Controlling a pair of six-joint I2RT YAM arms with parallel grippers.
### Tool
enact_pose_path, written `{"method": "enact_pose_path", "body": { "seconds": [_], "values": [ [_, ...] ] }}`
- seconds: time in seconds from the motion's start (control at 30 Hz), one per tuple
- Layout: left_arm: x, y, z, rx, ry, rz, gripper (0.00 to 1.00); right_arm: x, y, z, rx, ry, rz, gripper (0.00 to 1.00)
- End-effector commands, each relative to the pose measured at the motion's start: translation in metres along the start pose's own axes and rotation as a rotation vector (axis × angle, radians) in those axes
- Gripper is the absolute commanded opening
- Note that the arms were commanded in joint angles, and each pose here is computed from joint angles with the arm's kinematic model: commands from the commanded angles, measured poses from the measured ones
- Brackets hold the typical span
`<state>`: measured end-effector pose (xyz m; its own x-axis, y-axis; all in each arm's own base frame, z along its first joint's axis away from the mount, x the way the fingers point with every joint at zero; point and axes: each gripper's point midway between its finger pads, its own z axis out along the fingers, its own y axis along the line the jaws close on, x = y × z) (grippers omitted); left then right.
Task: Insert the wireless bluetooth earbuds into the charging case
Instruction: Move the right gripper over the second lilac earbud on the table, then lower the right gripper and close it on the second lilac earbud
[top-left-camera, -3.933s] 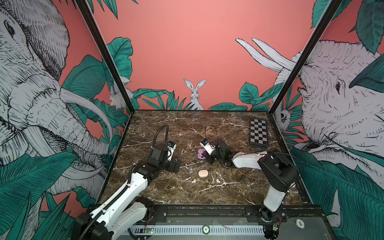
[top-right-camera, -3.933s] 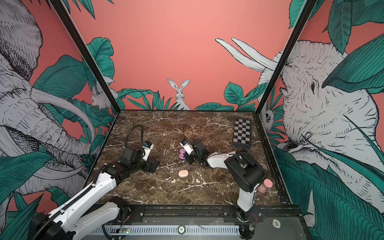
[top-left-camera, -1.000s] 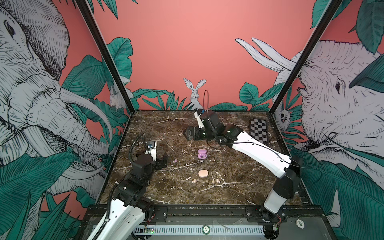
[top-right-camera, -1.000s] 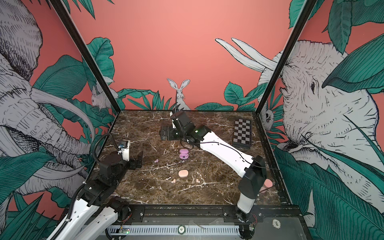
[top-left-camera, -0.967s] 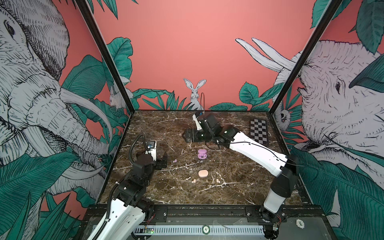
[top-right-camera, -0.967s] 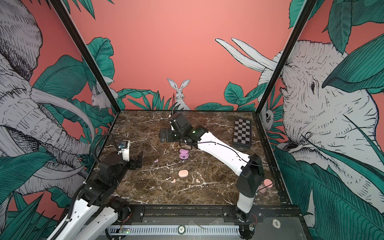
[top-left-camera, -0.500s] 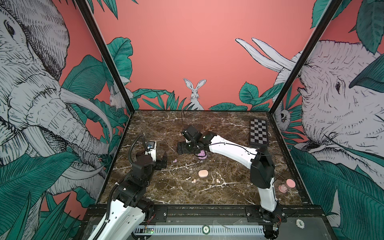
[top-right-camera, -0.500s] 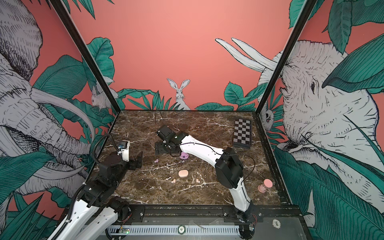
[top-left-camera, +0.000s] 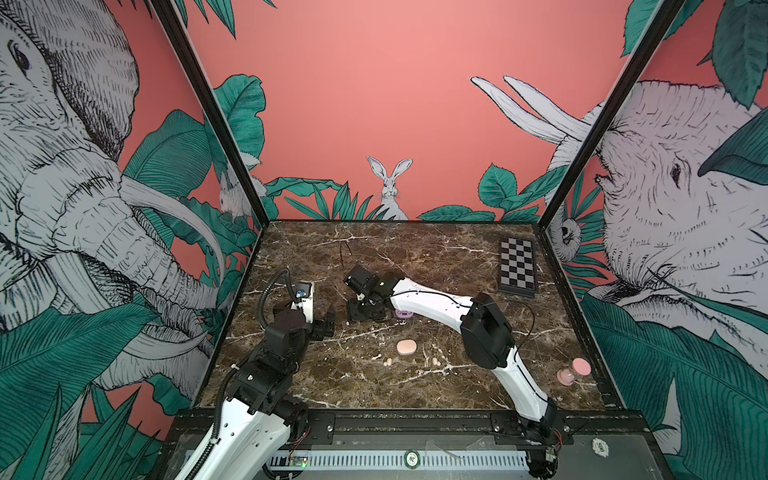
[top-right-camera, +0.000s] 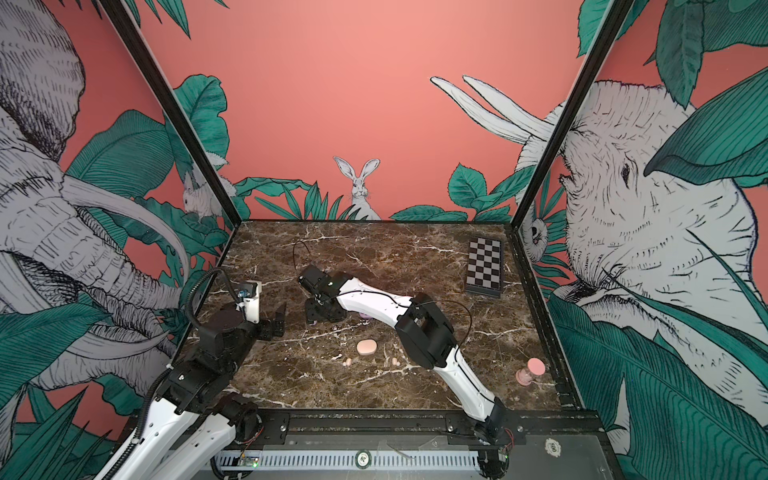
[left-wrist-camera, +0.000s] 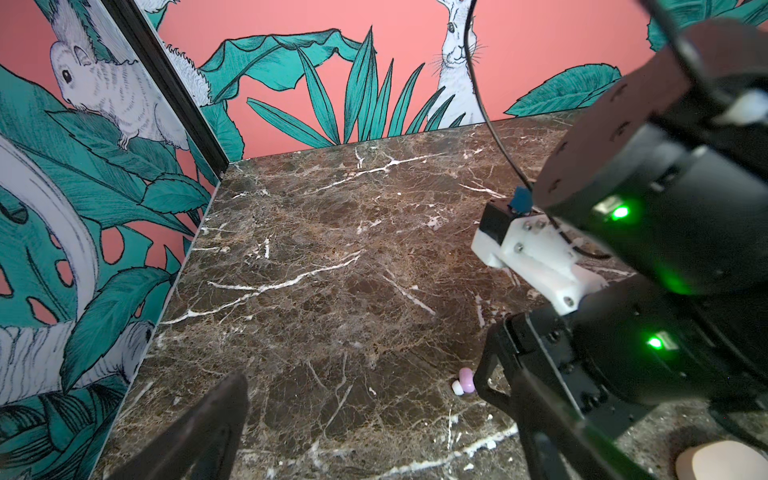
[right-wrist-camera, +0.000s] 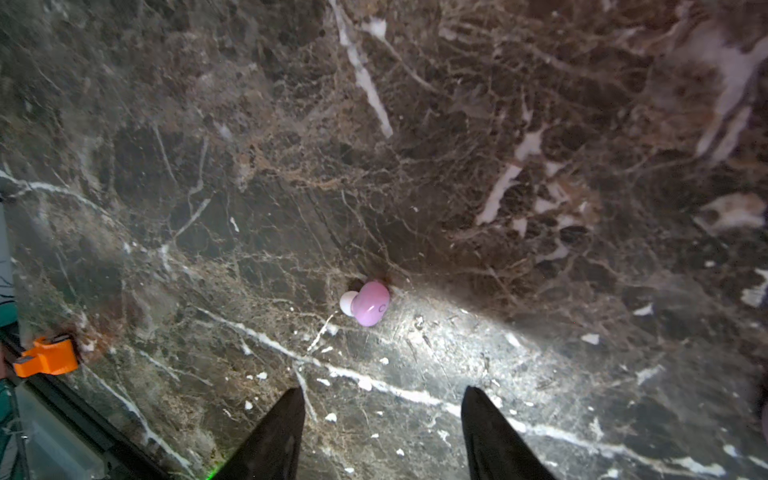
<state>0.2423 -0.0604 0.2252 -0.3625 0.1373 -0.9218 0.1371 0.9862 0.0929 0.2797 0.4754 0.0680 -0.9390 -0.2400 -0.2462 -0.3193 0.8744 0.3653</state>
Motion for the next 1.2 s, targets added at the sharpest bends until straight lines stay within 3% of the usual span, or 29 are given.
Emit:
{"method": "enact_pose_path", "body": {
  "seconds": [0.0, 0.2, 0.6, 1.17],
  "values": [
    [0.000, -0.003, 0.003, 0.009, -0.009, 0.010, 0.99, 0.001, 0.003, 0.004, 0.004, 0.011, -0.011, 0.58],
    [0.001, -0.003, 0.003, 0.011, -0.006, 0.013, 0.99, 0.000, 0.003, 0.016, 0.014, 0.020, -0.018, 0.57],
    [0.001, -0.005, 0.004, 0.020, -0.007, 0.014, 0.99, -0.003, 0.001, 0.029, 0.040, 0.029, -0.028, 0.39],
    [0.001, -0.007, 0.005, 0.028, -0.008, 0.016, 0.99, -0.002, 0.000, 0.041, 0.045, 0.048, -0.021, 0.32]
  ]
}}
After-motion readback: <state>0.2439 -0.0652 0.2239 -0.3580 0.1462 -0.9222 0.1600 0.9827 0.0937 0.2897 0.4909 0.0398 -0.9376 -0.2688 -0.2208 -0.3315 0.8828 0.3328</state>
